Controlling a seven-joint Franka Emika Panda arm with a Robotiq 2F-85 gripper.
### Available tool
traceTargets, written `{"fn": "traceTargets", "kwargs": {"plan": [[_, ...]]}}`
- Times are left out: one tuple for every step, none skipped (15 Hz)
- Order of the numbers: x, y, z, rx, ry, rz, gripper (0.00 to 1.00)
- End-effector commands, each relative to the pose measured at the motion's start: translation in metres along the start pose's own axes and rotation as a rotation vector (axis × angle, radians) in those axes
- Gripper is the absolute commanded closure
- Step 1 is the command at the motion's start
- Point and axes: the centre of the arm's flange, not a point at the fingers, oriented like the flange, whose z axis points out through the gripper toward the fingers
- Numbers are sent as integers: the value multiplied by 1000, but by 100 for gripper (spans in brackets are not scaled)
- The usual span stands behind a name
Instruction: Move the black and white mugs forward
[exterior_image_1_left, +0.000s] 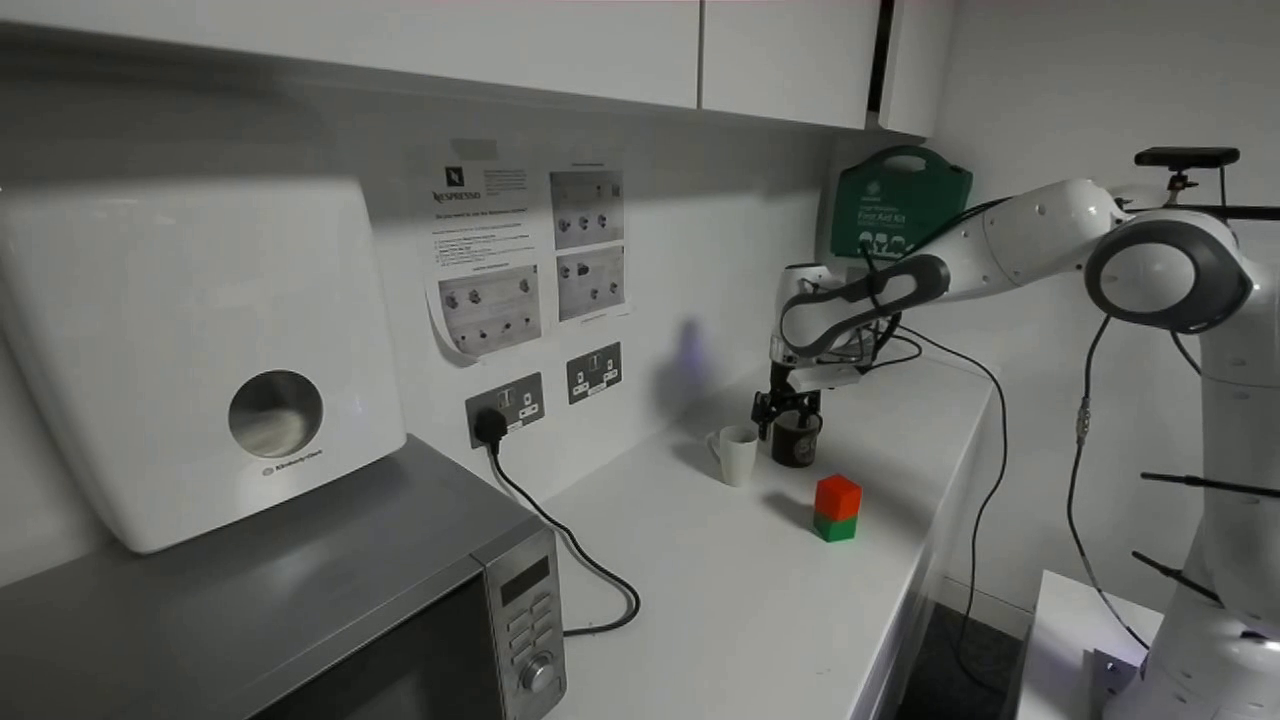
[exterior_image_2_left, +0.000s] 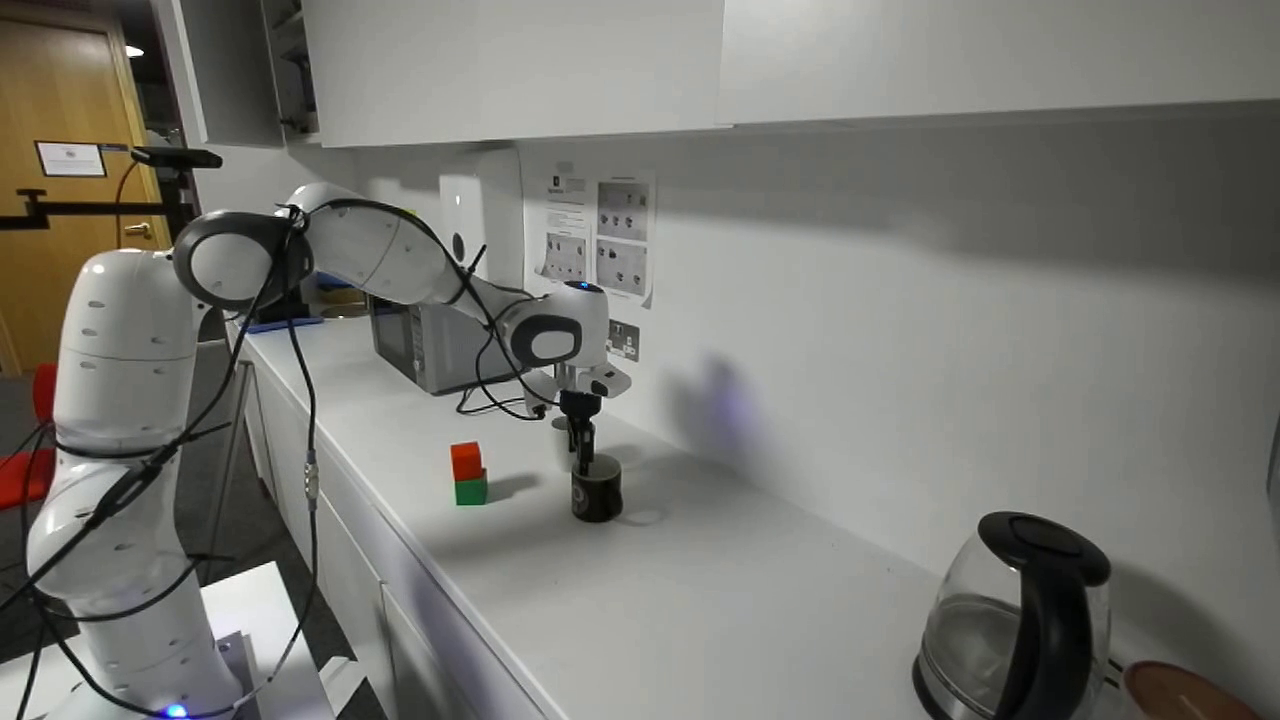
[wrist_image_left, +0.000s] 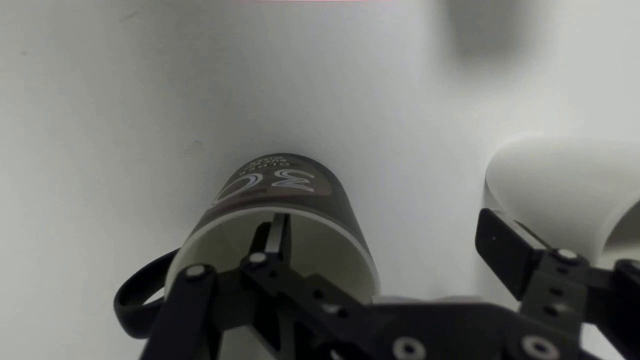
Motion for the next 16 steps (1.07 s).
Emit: {"fn": "traceTargets", "kwargs": {"plan": [[14,4,3,-40,12,20,0],[16,6,4,-45,10,20,0],[17,7,6,-52,11,21,0],[18,9,8,-57,10,20,0],[19,10,8,-58,10,20,25],[19,10,9,-61,8,19,26],[20,10,9,-65,10,20,32],[20,11,10,-67,9,20,40],[21,11,10,-70,10,22,47],[20,11,10,-77,11,21,56],[19,12,11,-84,13,18,62],[18,13,11,-101,19,16,69],[16,14,11,-116,24,12,78],[12,16,9,-127,30,11,86],[10,17,8,-135,31,9,95],[5,20,5,-136,34,9,100]]}}
